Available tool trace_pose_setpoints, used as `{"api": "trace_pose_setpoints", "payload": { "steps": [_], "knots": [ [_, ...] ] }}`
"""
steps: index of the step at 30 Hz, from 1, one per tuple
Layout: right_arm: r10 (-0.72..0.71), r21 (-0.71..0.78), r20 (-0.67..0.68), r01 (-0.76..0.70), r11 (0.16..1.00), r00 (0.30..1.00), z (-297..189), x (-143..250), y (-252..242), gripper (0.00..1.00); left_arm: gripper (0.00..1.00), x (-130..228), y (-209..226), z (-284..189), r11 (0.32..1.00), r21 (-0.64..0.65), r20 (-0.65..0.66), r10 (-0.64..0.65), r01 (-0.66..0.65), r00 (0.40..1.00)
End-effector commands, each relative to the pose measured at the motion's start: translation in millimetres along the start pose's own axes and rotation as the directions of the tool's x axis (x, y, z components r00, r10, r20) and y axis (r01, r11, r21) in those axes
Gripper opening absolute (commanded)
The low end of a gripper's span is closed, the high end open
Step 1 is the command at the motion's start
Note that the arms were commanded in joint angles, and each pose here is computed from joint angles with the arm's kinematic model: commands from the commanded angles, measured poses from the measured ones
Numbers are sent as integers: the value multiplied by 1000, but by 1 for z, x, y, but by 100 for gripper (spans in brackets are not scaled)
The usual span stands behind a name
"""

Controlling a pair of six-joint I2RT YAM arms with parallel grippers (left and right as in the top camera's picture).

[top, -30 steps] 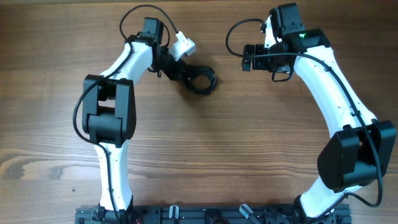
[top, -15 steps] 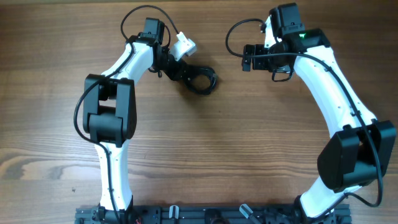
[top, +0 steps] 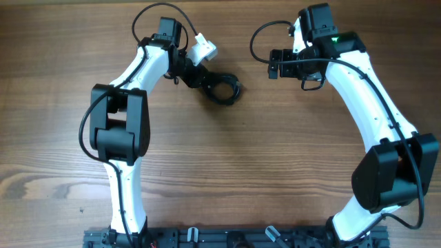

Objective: Untangle cables

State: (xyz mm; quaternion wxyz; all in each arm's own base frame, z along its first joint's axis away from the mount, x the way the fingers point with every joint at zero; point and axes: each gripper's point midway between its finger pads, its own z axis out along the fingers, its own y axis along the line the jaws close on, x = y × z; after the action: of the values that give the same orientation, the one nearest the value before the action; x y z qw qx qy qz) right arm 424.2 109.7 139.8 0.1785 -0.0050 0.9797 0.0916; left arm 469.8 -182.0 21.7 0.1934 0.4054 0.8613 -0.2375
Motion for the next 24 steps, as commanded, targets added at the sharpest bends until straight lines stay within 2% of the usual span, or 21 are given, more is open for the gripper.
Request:
{"api": "trace_pose_setpoints", "payload": {
  "steps": [1, 6, 8, 9, 10, 19, 24],
  "knots": [
    [-5, -8, -36, 5, 1000, 999, 12, 6, -2, 100, 34, -14, 0, -16, 999, -27, 27, 20, -20, 999],
    [-6, -8, -34, 5, 1000, 999, 12, 5, -1, 100, 33, -14, 0, -16, 999, -28, 27, 20, -19, 999],
    [-6, -9, -32, 6, 1000, 999, 12, 5, -1, 100, 23, -13, -1, -16, 999, -27, 26, 19, -18, 999],
    [-6, -9, -31, 5, 1000, 1000, 12, 5, -1, 100, 9, -13, 0, -16, 999, -29, 23, 18, -18, 1000],
    [-6, -9, -31, 5, 1000, 1000, 12, 5, -1, 100, 6, -13, -1, -17, 999, -29, 23, 18, -17, 1000],
    [-6, -9, -31, 5, 1000, 1000, 12, 5, -1, 100, 4, -30, -8, -43, 998, -57, 59, 40, -36, 997],
    [-2, -10, -34, 2, 1000, 999, 12, 6, -1, 100, 4, -66, -26, -113, 983, -172, 136, 94, -70, 986]
  ]
}}
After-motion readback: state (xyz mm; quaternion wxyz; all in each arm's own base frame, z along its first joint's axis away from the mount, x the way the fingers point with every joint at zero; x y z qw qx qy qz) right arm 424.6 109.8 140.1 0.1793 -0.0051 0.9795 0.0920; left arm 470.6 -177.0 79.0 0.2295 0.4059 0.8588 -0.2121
